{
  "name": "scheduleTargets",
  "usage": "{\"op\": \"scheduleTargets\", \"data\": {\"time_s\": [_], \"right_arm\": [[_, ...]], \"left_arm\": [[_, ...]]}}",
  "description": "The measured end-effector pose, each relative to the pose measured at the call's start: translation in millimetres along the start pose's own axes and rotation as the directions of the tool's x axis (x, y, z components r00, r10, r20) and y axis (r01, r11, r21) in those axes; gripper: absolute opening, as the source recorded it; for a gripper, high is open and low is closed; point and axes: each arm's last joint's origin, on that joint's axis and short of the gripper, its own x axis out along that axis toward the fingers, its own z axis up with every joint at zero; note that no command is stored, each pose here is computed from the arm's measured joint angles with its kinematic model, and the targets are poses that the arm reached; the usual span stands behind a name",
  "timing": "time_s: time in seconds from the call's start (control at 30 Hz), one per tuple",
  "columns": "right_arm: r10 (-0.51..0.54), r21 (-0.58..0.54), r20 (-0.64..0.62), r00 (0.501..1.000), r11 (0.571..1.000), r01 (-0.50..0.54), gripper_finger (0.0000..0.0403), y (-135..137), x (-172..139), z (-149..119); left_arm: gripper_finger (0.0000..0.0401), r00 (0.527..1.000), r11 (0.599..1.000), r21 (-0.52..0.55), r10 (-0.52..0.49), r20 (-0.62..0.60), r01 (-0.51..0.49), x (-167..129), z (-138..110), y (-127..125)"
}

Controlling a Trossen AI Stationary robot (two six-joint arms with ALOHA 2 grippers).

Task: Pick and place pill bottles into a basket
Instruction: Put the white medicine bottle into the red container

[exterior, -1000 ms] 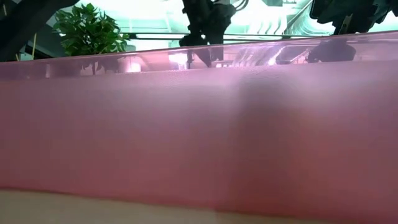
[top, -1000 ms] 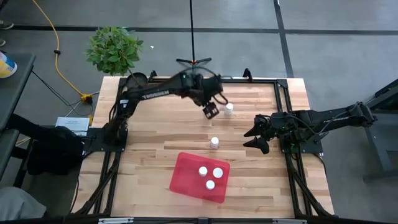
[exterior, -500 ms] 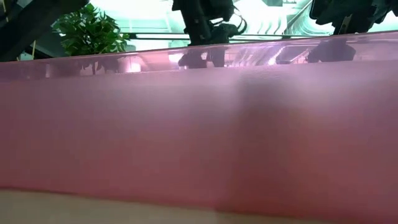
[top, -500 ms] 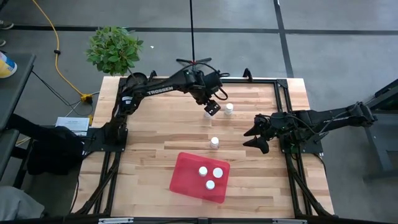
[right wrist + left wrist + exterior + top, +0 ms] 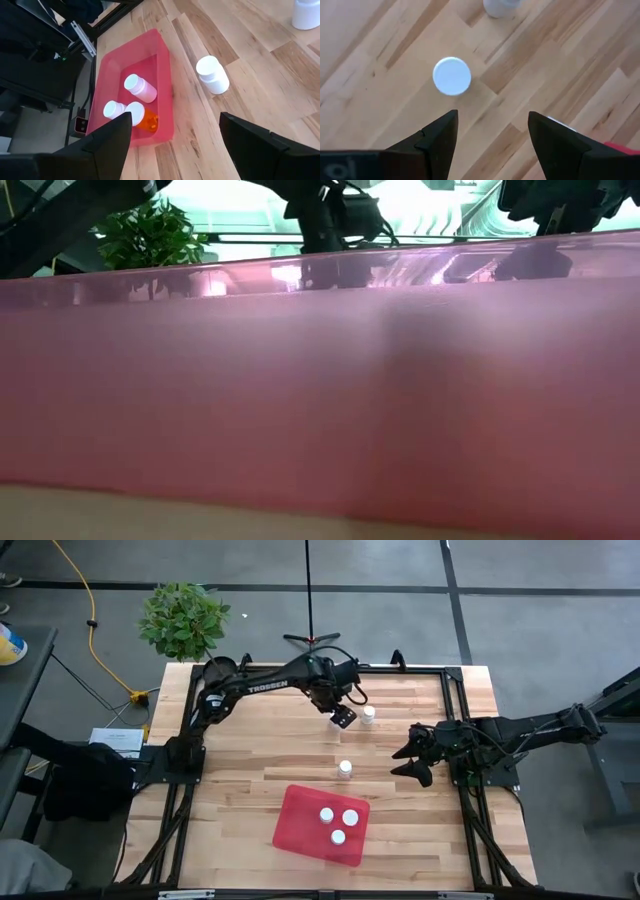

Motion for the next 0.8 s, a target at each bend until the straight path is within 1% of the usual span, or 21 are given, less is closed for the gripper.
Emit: {"op": "scheduleTargets", "data": {"time_s": [0.13, 0.27, 0.43, 0.53, 0.7, 0.8], "right_arm": [[-0.006, 0.0, 0.001, 1.0, 1.0, 0.006, 0.0291, 0, 0, 0], [-0.008, -0.002, 0.002, 1.0, 1.0, 0.008, 0.0291, 0, 0, 0], [-0.007, -0.003, 0.002, 1.0, 1.0, 0.007, 0.0291, 0, 0, 0], [-0.007, -0.002, 0.002, 1.0, 1.0, 0.007, 0.0291, 0, 0, 0], [-0.012, 0.001, -0.004, 1.0, 1.0, 0.012, 0.0291, -1, 0, -1], [-0.016, 0.003, -0.009, 1.0, 1.0, 0.016, 0.0291, -1, 0, -1]], "left_arm": [[0.0276, 1.0, 1.0, -0.016, -0.008, -0.012, 0.008, -1, 3, 9], [0.0276, 1.0, 0.999, -0.033, -0.018, 0.021, 0.019, -2, 10, 15], [0.0276, 0.996, 0.997, -0.037, -0.065, 0.068, 0.068, -3, 17, 18], [0.0276, 0.994, 0.995, -0.043, -0.082, 0.074, 0.085, 4, 21, 19], [0.0276, 0.997, 0.995, -0.064, -0.071, -0.004, 0.071, 24, 20, 24], [0.0276, 0.998, 0.996, -0.057, -0.063, -0.017, 0.062, 31, 20, 24]]}}
